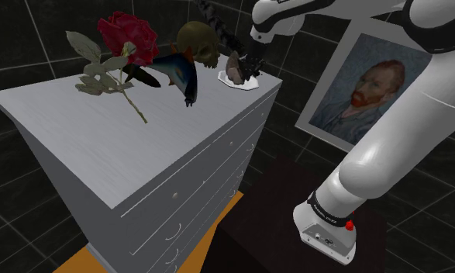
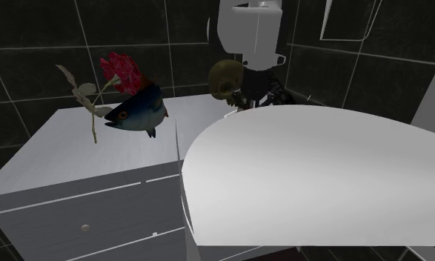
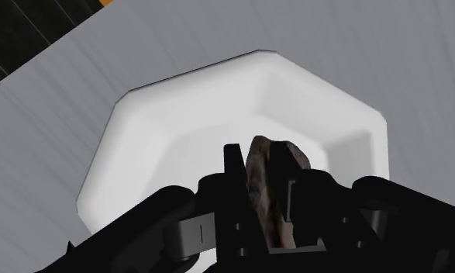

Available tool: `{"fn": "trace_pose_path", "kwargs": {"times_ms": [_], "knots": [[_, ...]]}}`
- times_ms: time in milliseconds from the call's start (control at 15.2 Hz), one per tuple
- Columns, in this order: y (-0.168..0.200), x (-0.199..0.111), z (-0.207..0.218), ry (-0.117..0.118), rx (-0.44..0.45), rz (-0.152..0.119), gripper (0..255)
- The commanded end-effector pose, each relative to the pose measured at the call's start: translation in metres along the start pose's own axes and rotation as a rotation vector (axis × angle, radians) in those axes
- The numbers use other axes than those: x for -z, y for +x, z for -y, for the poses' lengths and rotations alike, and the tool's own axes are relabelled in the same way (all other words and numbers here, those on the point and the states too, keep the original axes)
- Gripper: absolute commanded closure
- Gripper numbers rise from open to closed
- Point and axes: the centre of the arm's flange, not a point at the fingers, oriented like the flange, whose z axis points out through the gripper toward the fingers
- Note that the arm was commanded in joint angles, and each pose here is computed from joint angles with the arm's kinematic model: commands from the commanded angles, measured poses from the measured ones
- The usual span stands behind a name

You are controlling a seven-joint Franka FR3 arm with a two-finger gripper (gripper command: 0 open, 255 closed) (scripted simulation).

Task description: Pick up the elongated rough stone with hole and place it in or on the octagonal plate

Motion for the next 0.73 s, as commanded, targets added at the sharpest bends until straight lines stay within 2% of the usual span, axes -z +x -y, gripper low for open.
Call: {"fn": "trace_pose_path", "kwargs": {"times_ms": [0, 330, 594, 660], "knots": [[-0.002, -0.017, 0.013, 0.010, 0.013, 0.034, 0], [-0.005, -0.016, 0.012, 0.010, 0.013, 0.034, 0], [-0.004, 0.034, 0.012, 0.010, 0.013, 0.034, 0], [-0.004, 0.034, 0.012, 0.010, 0.013, 0.034, 0]]}}
